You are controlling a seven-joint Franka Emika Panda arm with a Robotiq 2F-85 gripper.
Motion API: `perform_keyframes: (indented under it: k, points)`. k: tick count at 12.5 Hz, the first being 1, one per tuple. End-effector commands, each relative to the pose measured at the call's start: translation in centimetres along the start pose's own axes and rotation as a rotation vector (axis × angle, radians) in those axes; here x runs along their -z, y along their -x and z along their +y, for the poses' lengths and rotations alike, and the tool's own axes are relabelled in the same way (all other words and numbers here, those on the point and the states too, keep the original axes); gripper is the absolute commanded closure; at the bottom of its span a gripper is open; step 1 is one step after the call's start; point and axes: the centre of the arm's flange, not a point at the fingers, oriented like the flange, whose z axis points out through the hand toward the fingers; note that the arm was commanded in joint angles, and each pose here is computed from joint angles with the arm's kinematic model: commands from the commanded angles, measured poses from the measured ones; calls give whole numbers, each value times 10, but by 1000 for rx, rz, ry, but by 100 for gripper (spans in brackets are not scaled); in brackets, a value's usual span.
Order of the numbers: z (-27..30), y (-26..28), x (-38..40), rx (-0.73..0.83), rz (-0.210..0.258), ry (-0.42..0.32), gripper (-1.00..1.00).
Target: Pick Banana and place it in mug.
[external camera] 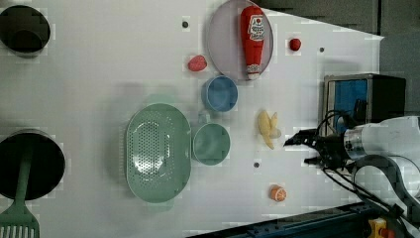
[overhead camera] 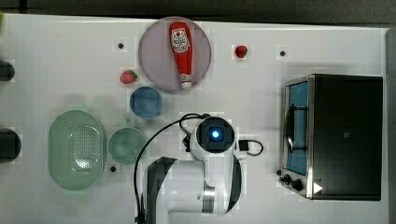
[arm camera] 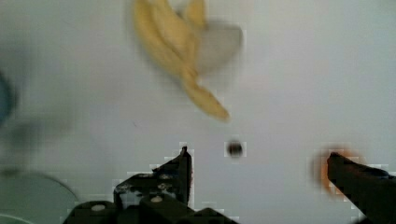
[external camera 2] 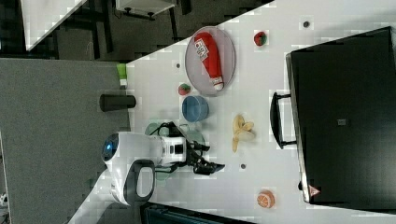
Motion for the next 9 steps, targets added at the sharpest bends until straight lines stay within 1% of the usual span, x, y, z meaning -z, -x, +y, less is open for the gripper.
perform_keyframes:
  k: [1, 2, 3, 4, 5, 7, 9]
  points:
    - [7, -25, 7, 294, 103, -47, -100]
    - [6, -32, -7, 358, 108, -44, -100]
    - [4, -39, -20, 398, 127, -48, -100]
    - [1, -45, -33, 413, 149, -53, -100]
    - [-2, -49, -48, 415, 157, -53, -100]
    - [-6, -54, -77, 417, 156, -48, -100]
    - [-10, -58, -99, 421, 175, -53, -100]
